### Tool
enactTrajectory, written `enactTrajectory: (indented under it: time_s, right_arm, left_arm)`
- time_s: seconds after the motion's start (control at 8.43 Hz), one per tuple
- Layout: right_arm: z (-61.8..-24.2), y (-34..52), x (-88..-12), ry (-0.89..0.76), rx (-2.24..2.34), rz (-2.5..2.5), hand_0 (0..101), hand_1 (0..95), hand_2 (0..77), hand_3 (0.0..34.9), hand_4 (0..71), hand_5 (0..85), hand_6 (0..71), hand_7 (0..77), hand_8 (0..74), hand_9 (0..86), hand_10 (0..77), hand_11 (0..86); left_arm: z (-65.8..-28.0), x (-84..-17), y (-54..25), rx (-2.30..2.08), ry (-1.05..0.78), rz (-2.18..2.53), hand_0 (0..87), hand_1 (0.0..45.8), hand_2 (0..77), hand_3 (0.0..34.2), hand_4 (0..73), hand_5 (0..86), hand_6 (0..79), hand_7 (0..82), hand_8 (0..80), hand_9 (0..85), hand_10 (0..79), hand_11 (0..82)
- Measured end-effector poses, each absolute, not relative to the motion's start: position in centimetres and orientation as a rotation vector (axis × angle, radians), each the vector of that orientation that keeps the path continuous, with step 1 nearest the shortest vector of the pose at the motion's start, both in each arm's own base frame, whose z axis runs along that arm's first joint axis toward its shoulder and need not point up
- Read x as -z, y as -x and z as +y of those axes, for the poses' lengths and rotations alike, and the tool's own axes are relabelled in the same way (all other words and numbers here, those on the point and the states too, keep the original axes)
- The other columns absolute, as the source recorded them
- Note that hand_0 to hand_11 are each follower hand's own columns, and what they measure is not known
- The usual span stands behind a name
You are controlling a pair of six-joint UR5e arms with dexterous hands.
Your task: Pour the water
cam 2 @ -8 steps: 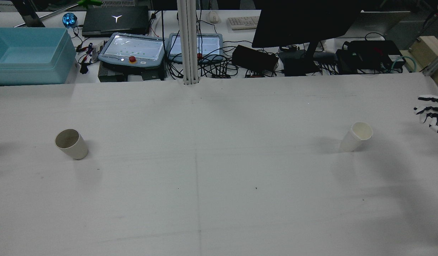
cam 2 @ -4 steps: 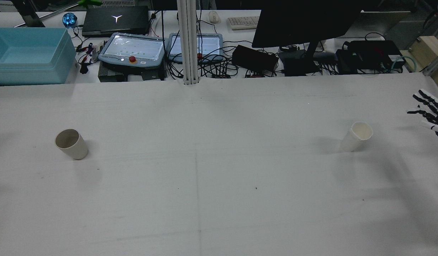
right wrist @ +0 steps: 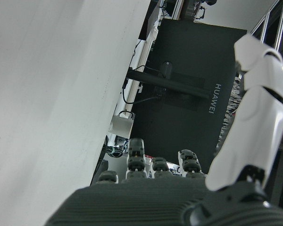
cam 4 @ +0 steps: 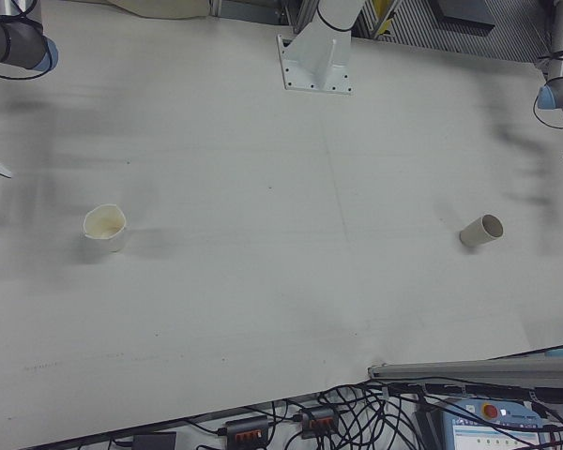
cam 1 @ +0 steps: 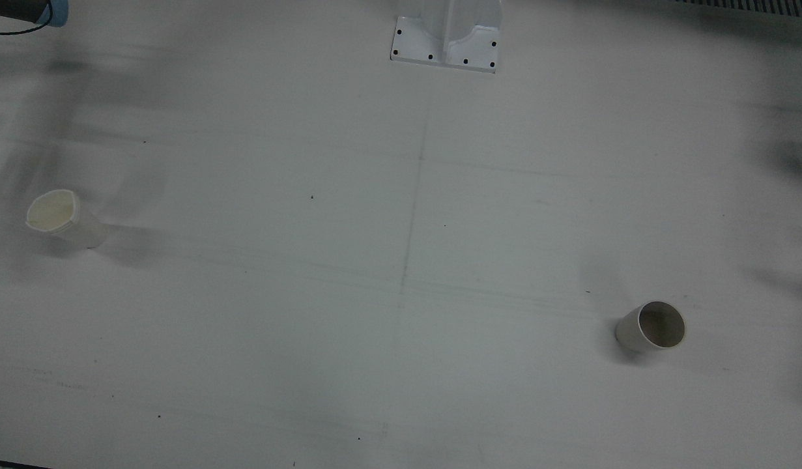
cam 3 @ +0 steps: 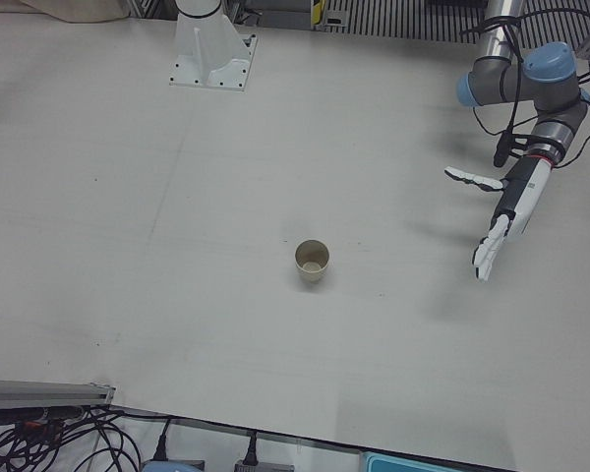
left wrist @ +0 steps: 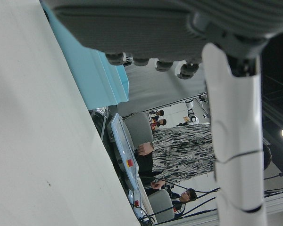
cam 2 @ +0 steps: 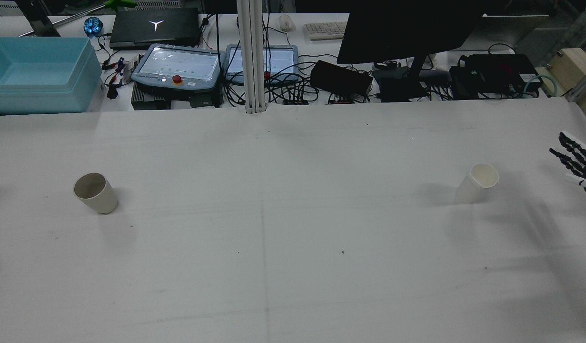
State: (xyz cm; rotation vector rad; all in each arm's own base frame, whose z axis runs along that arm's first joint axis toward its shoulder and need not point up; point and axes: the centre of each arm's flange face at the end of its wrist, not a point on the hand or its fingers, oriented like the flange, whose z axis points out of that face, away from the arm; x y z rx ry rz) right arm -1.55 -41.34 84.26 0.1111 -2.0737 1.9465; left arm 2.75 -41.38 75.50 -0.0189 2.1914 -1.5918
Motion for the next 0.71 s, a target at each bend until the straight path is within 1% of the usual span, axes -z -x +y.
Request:
enactTrajectory:
  time_s: [0.12, 0.24, 0.36, 0.47, 0.59, 0.71]
  right_arm:
    - [-41.0, 1.4, -84.9, -0.11, -1.957, -2.058, 48, 19.1, 24.0, 1.0, 0.0, 7.1, 12.0, 0.5, 14.7, 16.9, 0.0, 1.1]
    - [-40.8, 1.4, -85.3, -0.108, -1.962, -2.047, 50, 24.5, 27.3, 0.0, 0.0, 9.3, 14.7, 1.1, 14.7, 16.9, 0.0, 1.1]
    - [-40.7, 1.4, -85.5, -0.108, -1.961, -2.04, 51, 22.4, 27.8, 0.0, 0.0, 9.3, 12.0, 11.4, 16.9, 19.6, 0.0, 1.1]
    - [-40.7, 1.5, -85.5, -0.108, -1.958, -2.036, 51, 22.4, 27.8, 0.0, 0.0, 9.3, 12.0, 11.4, 16.9, 19.6, 0.0, 1.1]
    - [-40.6, 1.6, -85.5, -0.106, -1.956, -2.034, 51, 21.8, 27.8, 0.0, 0.0, 7.6, 13.6, 7.6, 15.3, 18.5, 0.0, 1.1]
    - [-40.6, 1.6, -85.6, -0.105, -1.957, -2.032, 51, 20.2, 27.8, 0.0, 0.0, 7.6, 13.6, 8.7, 15.3, 18.5, 0.0, 1.1]
  left_arm:
    - [-41.7, -75.5, -3.4, 1.577, 0.001, 2.209, 63.4, 16.9, 1.1, 2.8, 10.4, 0.0, 2.2, 0.0, 0.0, 1.6, 0.0, 3.3]
    - [-42.5, -75.0, -5.2, 1.567, 0.009, 2.221, 63.4, 16.9, 1.1, 2.0, 11.4, 0.0, 2.7, 0.0, 0.0, 1.1, 0.0, 3.3]
    - [-43.4, -74.3, -9.0, 1.554, 0.047, 2.224, 72.3, 20.7, 1.1, 1.1, 13.6, 0.0, 4.9, 0.0, 0.0, 1.1, 0.5, 5.5]
    - [-43.7, -73.8, -12.9, 1.554, 0.086, 2.222, 72.3, 19.1, 1.1, 0.0, 16.4, 0.0, 4.9, 0.0, 0.0, 1.1, 0.5, 5.5]
    - [-43.5, -73.5, -15.4, 1.561, 0.112, 2.216, 70.4, 19.1, 1.1, 0.0, 17.4, 0.0, 6.0, 0.0, 0.0, 1.1, 1.1, 4.9]
    - [-43.7, -73.1, -17.1, 1.563, 0.122, 2.21, 80.2, 24.0, 0.5, 0.0, 17.4, 0.0, 6.0, 0.0, 0.0, 1.1, 1.1, 6.0]
